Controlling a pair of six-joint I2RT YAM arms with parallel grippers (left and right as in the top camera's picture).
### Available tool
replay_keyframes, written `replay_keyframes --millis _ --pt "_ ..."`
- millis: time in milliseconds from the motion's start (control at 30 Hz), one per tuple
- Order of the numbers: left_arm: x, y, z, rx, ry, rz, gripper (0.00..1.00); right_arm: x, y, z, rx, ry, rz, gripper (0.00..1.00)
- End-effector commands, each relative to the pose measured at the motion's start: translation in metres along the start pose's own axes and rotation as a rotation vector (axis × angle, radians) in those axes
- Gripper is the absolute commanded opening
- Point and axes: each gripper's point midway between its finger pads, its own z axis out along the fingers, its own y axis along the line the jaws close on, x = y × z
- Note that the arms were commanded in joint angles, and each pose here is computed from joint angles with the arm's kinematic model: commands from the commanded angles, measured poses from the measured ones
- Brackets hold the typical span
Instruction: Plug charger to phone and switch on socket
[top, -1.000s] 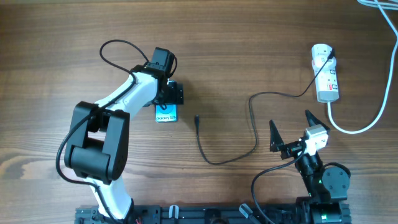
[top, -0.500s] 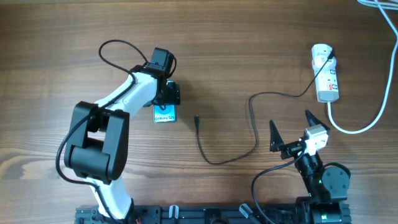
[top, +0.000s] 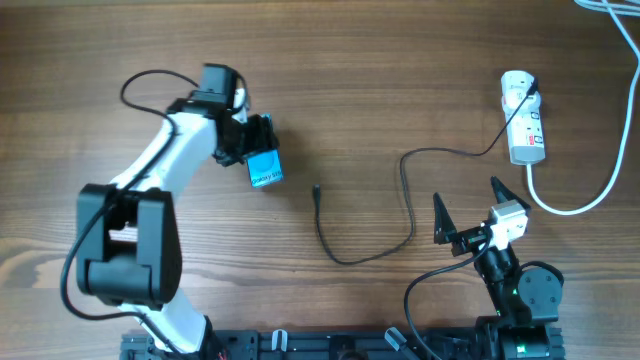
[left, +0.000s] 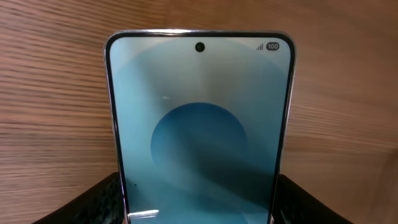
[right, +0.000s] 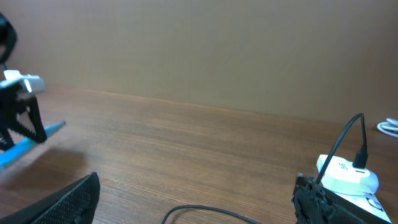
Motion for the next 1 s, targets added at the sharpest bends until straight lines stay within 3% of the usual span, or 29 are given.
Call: replay_keyframes --millis 0,67,200,333,433,567,667,800,967 --pt "0.001 -0.042 -0.028 0.338 0.074 -0.057 0.68 0.001 -0.002 0.0 0.009 0.003 -0.017 1.0" --pt "0.002 -0.05 -0.036 0.426 0.1 -0.068 0.68 0.001 -0.002 0.0 0.009 0.003 -0.017 1.0" --pt "0.01 -0.049 -0.037 0.426 0.133 -0.082 0.68 0.001 -0.002 0.0 0.009 0.003 -0.017 1.0" --pt "0.017 -0.048 -0.037 0.425 0.161 -0.077 0.68 0.002 -0.007 0.0 0.039 0.009 -0.185 1.0" --pt "0.024 -0.054 -0.042 0.473 0.191 -0.065 0.68 0.0 -0.004 0.0 0.021 0.002 -0.198 1.0" --pt "0.027 -0.062 -0.047 0.523 0.211 -0.066 0.69 -0.007 0.063 -0.012 -0.377 -0.043 -0.059 1.0" --pt "0.028 -0.069 -0.051 0.57 0.227 -0.066 0.69 -0.025 0.07 -0.016 -0.419 -0.119 -0.078 1.0" --pt "0.031 -0.069 -0.052 0.572 0.238 -0.074 0.69 -0.04 0.072 -0.019 -0.444 -0.137 0.107 1.0" --pt "0.031 -0.069 -0.052 0.571 0.239 -0.075 0.69 -0.072 0.072 -0.026 -0.448 -0.168 0.154 1.0"
